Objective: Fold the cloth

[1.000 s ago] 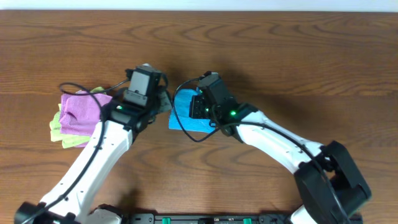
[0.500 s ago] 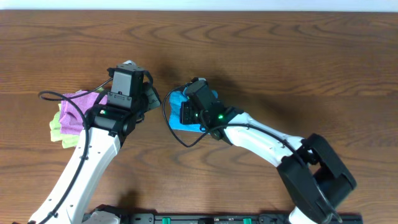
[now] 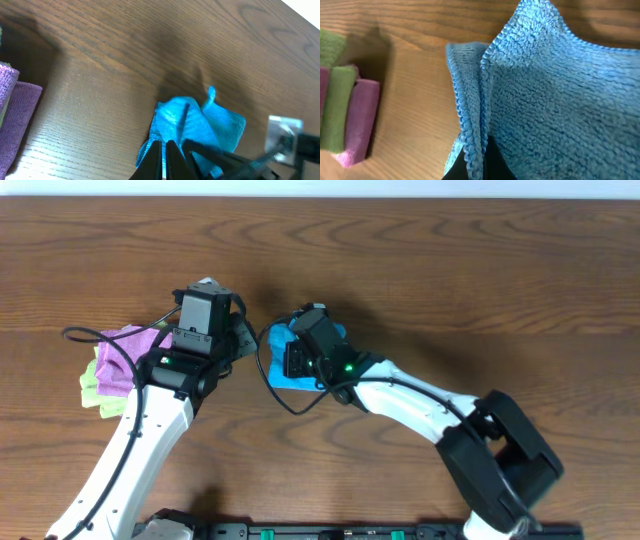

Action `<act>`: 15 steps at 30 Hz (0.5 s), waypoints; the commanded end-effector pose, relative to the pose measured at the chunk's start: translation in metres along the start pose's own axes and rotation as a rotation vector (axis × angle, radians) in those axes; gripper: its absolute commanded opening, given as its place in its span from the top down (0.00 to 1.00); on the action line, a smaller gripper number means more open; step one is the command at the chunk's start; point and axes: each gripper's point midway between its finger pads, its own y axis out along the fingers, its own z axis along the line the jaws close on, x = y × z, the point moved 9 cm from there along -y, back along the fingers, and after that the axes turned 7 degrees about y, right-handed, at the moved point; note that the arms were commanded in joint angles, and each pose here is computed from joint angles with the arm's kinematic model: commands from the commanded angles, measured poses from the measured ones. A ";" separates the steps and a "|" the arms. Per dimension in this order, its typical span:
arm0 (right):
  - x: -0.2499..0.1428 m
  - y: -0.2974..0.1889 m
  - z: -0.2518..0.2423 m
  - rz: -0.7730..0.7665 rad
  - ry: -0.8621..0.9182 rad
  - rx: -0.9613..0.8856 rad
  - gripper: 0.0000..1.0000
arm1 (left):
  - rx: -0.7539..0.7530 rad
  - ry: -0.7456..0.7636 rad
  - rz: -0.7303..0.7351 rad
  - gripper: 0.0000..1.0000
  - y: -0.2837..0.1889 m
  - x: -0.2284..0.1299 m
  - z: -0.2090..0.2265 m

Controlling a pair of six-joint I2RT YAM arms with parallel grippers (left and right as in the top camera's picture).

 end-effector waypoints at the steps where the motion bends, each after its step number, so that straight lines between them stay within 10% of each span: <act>1: -0.001 0.013 0.011 0.012 -0.003 0.009 0.99 | -0.022 0.014 -0.033 0.94 -0.011 0.007 -0.003; 9: -0.001 0.028 0.026 0.058 -0.056 -0.016 0.99 | -0.023 0.014 -0.036 0.94 -0.012 0.007 -0.003; 15: -0.008 0.028 0.027 0.082 -0.068 -0.027 0.67 | -0.022 0.014 -0.037 0.94 -0.012 0.008 -0.003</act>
